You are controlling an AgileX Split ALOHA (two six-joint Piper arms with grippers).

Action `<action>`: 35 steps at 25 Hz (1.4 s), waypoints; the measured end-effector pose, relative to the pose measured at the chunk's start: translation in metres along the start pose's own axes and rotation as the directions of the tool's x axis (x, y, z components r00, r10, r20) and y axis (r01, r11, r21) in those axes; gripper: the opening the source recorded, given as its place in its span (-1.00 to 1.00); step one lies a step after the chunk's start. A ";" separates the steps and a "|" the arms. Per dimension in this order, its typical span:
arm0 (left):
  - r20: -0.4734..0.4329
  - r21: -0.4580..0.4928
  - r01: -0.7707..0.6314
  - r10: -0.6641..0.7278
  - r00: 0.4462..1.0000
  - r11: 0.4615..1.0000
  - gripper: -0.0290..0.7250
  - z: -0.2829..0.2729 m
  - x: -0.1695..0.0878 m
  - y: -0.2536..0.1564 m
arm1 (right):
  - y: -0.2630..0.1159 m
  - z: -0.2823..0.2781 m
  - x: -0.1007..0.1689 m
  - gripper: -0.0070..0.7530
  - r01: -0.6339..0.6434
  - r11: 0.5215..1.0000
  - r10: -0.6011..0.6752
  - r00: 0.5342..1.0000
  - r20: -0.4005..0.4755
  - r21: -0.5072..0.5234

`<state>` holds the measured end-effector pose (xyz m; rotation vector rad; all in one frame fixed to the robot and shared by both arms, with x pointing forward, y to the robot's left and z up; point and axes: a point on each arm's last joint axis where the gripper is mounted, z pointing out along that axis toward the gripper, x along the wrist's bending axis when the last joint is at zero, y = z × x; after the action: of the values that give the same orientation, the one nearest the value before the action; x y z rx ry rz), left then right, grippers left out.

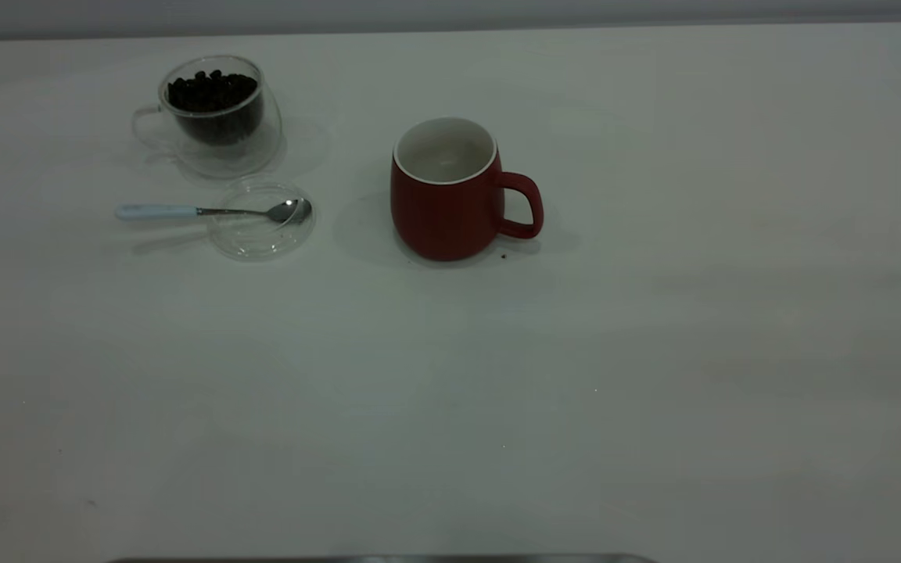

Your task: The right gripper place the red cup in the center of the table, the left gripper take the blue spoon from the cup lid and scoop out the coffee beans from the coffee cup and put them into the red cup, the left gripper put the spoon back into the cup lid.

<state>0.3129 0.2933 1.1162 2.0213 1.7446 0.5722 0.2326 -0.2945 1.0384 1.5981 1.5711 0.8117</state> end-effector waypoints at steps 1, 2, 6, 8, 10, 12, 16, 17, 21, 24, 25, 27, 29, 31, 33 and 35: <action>0.000 0.006 0.002 -0.002 1.000 1.000 0.63 0.004 0.000 -0.010 | 0.000 0.000 0.000 0.53 0.000 1.000 0.000 1.000 0.000 0.000; 0.000 0.015 0.003 -0.003 1.000 1.000 0.63 0.008 0.000 -0.017 | 0.000 0.000 0.000 0.53 0.000 1.000 0.000 1.000 0.000 0.000; 0.014 0.074 0.005 -0.006 1.000 0.997 0.63 0.030 -0.002 -0.048 | 0.000 0.000 0.000 0.53 0.000 1.000 0.000 1.000 0.000 0.000; 0.014 0.104 0.003 -0.005 1.000 0.995 0.63 0.040 -0.003 -0.060 | 0.000 0.000 0.000 0.53 0.000 1.000 0.000 1.000 0.000 0.000; 0.015 0.125 0.002 -0.004 1.000 0.992 0.63 0.048 -0.003 -0.069 | 0.000 0.000 0.000 0.53 0.000 1.000 0.000 1.000 0.000 0.000; 0.018 0.128 0.002 -0.005 1.000 0.992 0.63 0.054 -0.004 -0.075 | 0.000 0.000 0.000 0.53 0.000 1.000 0.000 1.000 0.000 0.000; 0.030 0.104 0.000 -0.003 1.000 0.995 0.63 0.055 -0.005 -0.077 | 0.000 0.000 0.000 0.53 0.000 1.000 0.000 1.000 0.000 0.000; 0.031 0.100 -0.001 -0.002 1.000 0.995 0.63 0.055 -0.005 -0.077 | 0.000 0.000 0.000 0.53 0.000 1.000 0.000 1.000 0.000 0.000; 0.031 0.099 -0.002 -0.001 1.000 0.995 0.63 0.055 -0.005 -0.076 | 0.000 0.000 0.000 0.53 0.000 1.000 0.000 1.000 0.000 0.000; 0.031 0.098 -0.002 -0.001 1.000 0.995 0.63 0.055 -0.005 -0.076 | 0.000 0.000 0.000 0.53 0.000 1.000 0.000 1.000 0.000 0.000; 0.031 0.096 -0.002 -0.001 1.000 0.995 0.63 0.055 -0.005 -0.076 | 0.000 0.000 0.000 0.53 0.000 1.000 0.000 1.000 0.000 0.000; 0.031 0.096 -0.002 -0.001 1.000 0.995 0.63 0.055 -0.005 -0.076 | 0.000 0.000 0.000 0.53 0.000 1.000 0.000 1.000 0.000 0.000; 0.031 0.095 -0.002 -0.001 1.000 0.995 0.63 0.055 -0.005 -0.076 | 0.000 0.000 0.000 0.53 0.000 1.000 0.000 1.000 0.000 0.000; 0.031 0.086 0.003 -0.006 0.999 0.996 0.63 0.054 -0.005 -0.077 | 0.000 0.000 0.000 0.53 0.000 1.000 0.000 1.000 0.000 0.000; 0.014 0.052 0.037 -0.038 0.999 0.998 0.63 0.050 -0.003 -0.080 | 0.000 0.000 0.000 0.53 0.000 1.000 0.000 1.000 0.000 0.000; -0.019 -0.003 0.091 -0.091 0.996 0.996 0.63 0.045 -0.001 -0.086 | 0.000 0.000 0.000 0.53 0.000 1.000 0.000 1.000 0.000 0.000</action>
<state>0.2670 0.3016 1.0316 1.9297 1.8356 0.5665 0.2326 -0.2945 1.0384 1.5981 1.5711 0.8117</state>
